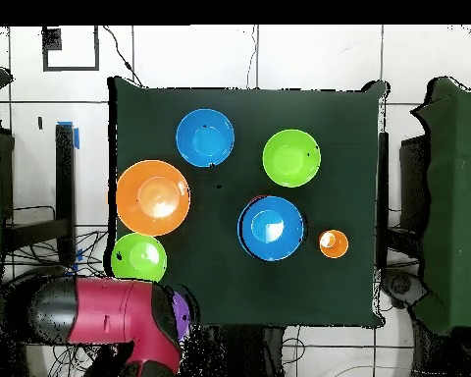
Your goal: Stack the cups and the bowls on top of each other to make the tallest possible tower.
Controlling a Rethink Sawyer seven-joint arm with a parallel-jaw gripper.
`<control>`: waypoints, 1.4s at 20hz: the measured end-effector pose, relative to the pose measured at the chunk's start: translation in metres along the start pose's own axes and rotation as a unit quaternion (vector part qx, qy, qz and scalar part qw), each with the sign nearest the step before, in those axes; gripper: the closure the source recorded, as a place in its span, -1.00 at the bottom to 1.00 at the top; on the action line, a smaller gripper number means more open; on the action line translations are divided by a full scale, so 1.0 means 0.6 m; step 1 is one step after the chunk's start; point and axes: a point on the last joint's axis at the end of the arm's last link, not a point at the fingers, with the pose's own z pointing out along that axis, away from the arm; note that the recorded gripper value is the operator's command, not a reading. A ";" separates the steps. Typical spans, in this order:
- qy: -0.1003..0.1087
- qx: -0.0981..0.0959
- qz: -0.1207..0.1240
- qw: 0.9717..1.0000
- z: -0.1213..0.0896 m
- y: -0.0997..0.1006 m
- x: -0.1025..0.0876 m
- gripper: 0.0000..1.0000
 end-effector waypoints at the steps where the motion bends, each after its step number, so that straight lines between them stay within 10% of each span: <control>1: -0.001 -0.001 0.000 1.000 -0.003 0.000 -0.001 1.00; 16: -0.093 -0.055 0.037 0.993 -0.162 0.028 -0.215 1.00; 28: -0.126 -0.044 0.026 0.991 -0.154 0.094 -0.291 1.00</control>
